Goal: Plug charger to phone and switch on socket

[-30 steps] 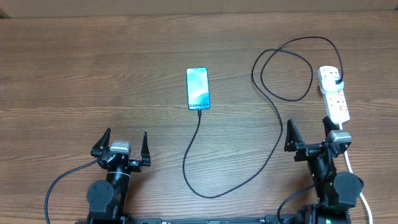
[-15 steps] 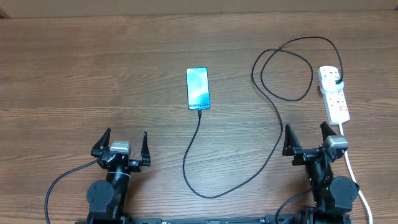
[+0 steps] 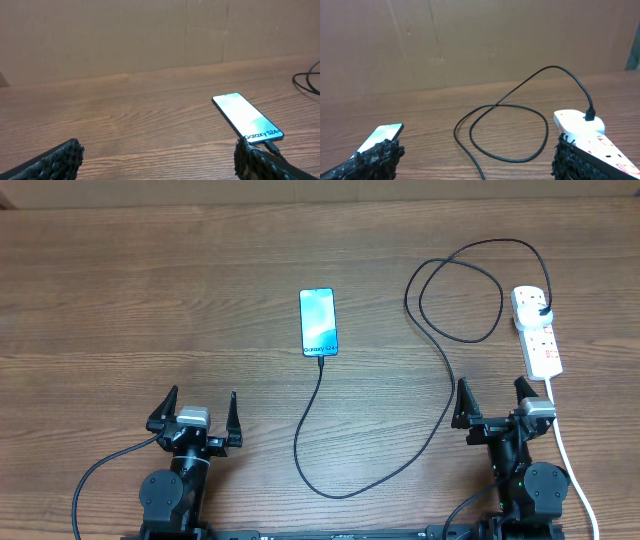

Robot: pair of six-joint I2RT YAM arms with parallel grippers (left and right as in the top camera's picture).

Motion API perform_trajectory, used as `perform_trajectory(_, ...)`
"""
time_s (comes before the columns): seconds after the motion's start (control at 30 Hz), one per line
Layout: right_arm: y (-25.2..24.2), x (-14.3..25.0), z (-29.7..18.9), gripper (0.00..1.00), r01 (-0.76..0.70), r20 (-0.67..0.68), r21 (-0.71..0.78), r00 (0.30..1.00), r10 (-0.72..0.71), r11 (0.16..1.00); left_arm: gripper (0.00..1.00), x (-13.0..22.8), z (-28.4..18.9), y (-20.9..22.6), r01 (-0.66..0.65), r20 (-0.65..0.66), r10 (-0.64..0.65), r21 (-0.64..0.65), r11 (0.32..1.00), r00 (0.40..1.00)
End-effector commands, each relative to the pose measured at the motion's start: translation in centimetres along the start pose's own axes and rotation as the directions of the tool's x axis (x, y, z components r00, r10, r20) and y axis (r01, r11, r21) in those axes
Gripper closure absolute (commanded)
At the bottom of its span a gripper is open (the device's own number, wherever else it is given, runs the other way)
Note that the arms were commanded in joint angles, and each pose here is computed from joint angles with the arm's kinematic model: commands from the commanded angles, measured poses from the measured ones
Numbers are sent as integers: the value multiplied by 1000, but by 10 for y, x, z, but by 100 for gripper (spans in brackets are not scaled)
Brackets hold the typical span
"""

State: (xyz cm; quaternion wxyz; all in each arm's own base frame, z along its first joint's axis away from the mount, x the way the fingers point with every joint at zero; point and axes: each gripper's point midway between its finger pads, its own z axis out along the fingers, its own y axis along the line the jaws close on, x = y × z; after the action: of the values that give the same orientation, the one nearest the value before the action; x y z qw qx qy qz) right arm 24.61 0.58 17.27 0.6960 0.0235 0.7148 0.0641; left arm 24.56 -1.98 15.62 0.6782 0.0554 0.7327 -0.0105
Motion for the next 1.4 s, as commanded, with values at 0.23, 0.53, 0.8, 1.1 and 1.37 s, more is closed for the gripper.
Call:
perform_trajectory(0.23,-2,2,0,0,0,3,10,1000,0,1000,0,0,0,2,-19,4,20,-6,1000,1000)
perform_trajectory(0.53,0,1,0,0,-10,6,2,1000,10,1000,1,0,0,2,-19,4,19,-6,1000,1000)
perform_trajectory(0.8,0,1,0,0,-10,6,2,1000,10,1000,0,0,0,2,-19,4,19,-6,1000,1000)
perform_trajectory(1.1,0,1,0,0,-10,6,2,1000,10,1000,0,0,0,1,-19,4,20,-6,1000,1000)
perform_trajectory(1.37,0,1,0,0,-10,6,3,1000,10,1000,0,0,0,1,-19,4,20,-6,1000,1000)
